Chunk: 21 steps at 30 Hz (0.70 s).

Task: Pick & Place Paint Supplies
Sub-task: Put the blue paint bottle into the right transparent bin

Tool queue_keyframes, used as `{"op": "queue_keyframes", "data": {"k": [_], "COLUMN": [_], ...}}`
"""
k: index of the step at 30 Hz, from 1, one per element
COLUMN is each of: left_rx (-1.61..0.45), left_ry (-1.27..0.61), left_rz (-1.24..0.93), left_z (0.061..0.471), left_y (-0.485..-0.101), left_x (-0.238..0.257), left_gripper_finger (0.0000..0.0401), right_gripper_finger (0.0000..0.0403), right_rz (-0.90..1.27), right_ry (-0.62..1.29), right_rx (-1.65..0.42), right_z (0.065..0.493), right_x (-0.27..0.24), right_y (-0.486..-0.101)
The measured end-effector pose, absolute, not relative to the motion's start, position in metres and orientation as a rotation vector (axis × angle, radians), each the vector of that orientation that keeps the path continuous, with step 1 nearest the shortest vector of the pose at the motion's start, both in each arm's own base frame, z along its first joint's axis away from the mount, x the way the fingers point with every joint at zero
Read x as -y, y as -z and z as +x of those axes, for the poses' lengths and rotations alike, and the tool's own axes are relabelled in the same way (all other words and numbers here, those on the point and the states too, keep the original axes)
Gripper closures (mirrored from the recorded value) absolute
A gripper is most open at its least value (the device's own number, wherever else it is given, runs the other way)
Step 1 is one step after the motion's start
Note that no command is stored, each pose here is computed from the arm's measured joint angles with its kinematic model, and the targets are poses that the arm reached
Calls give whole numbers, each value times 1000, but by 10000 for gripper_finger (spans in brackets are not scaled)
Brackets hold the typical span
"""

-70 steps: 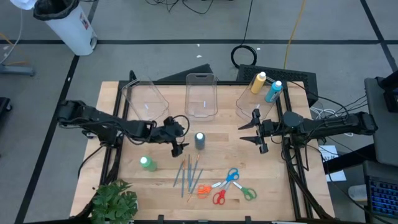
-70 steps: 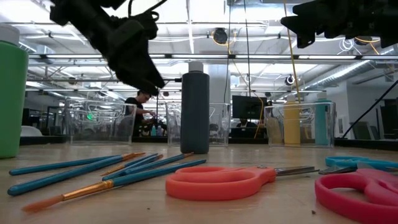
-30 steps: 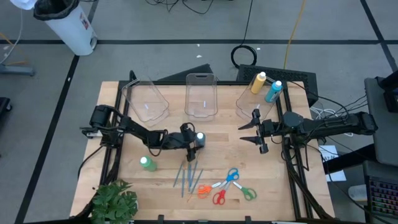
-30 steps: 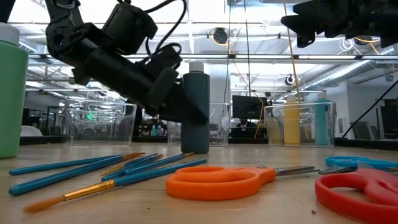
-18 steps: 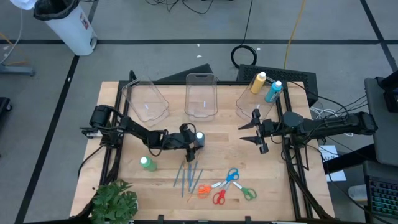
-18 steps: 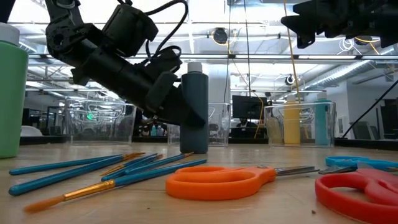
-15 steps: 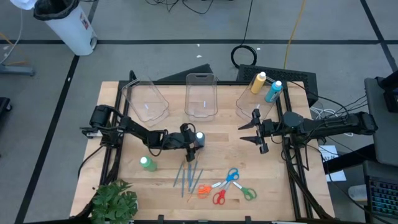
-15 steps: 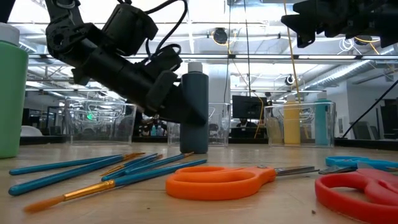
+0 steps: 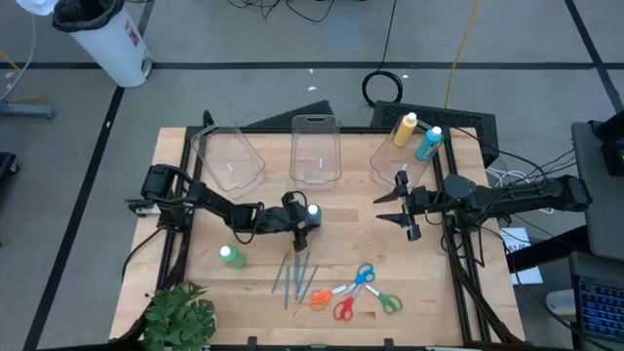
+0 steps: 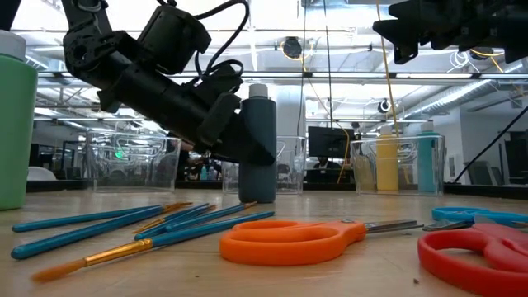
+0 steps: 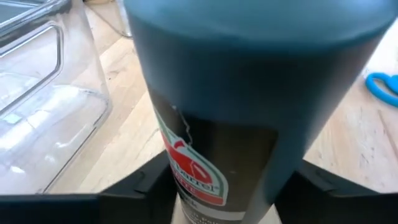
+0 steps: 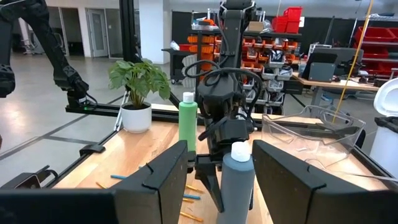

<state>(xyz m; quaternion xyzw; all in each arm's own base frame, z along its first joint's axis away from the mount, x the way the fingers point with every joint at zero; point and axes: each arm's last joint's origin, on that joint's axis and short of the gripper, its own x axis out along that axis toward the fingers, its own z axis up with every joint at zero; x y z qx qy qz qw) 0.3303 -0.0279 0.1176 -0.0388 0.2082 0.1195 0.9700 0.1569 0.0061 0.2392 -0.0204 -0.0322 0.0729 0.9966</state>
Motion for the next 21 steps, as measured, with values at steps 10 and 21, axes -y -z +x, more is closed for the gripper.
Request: {"op": "queue_keyframes", "data": {"k": [10, 21], "left_rx": [-390, -530], "left_ry": [-237, -205], "left_rz": [-114, 37], "left_z": [352, 390], "left_y": [-137, -183], "left_x": [29, 29], "left_gripper_finger": [242, 242], "right_gripper_finger": [232, 212], "right_rz": [-42, -35], "right_ry": [-140, 165], "right_rx": [62, 22], "right_z": [157, 161], "right_x": [-6, 3], "right_y": [-239, -234]}}
